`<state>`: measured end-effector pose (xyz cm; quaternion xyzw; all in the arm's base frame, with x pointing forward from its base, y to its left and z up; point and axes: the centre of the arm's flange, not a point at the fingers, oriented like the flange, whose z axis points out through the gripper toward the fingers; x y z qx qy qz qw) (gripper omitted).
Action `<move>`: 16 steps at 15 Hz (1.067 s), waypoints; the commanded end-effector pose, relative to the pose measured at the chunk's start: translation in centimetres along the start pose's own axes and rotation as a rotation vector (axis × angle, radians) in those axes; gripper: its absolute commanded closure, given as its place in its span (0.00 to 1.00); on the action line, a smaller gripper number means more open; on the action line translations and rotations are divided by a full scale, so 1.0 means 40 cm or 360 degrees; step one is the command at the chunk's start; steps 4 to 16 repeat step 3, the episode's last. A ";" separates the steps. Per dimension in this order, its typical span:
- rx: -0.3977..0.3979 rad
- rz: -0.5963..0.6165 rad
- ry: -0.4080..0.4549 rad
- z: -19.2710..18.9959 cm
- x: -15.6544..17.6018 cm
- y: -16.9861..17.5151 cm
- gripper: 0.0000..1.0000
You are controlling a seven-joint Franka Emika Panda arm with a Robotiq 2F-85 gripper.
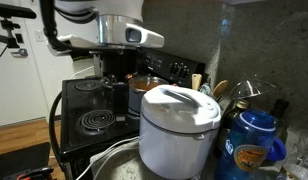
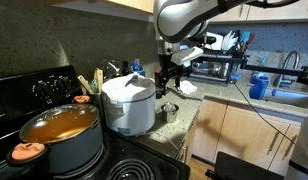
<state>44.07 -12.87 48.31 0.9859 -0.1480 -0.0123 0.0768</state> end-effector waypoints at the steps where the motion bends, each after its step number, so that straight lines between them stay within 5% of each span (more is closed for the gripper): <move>1: 0.0000 0.0001 0.0000 0.000 0.000 0.001 0.00; 16: -0.0001 0.0001 -0.0007 0.006 0.002 0.001 0.00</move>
